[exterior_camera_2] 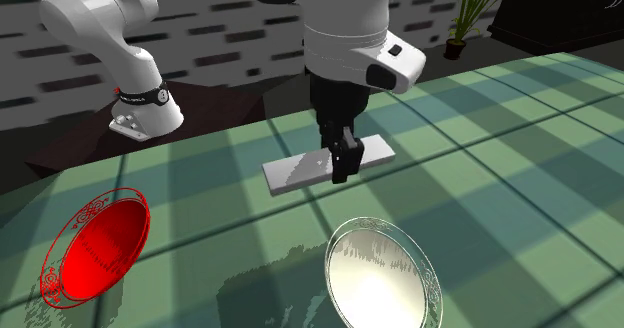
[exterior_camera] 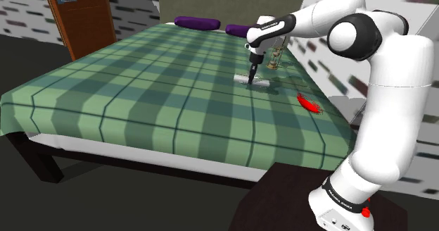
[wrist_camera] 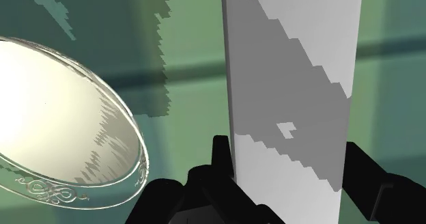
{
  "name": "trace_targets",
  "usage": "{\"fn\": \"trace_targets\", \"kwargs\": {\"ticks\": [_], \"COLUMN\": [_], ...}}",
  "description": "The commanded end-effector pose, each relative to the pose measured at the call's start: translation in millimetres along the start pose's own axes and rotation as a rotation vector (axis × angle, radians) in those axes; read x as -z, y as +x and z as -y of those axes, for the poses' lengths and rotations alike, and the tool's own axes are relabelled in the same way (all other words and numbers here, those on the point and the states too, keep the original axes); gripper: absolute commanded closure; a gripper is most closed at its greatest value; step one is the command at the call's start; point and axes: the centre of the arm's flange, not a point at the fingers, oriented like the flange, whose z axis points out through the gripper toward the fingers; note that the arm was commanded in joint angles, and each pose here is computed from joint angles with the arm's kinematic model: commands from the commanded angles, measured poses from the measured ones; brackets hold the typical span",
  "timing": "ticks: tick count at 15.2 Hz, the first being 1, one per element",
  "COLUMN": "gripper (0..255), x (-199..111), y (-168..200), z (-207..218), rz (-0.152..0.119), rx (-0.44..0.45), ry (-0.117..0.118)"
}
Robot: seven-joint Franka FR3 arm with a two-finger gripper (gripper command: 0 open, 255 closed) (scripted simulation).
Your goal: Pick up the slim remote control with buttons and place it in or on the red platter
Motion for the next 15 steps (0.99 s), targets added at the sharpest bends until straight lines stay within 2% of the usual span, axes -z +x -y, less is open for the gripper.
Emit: {"fn": "trace_targets", "kwargs": {"ticks": [1,5,15], "gripper": [255,255,255], "x": [10.4,26.9,27.3], "y": [-0.1,-0.2,-131.9], "z": [0.5,0.9,-6.8], "rz": [0.000,0.000,0.000], "rx": [0.000,0.000,0.000], "ry": [0.000,0.000,0.000]}}
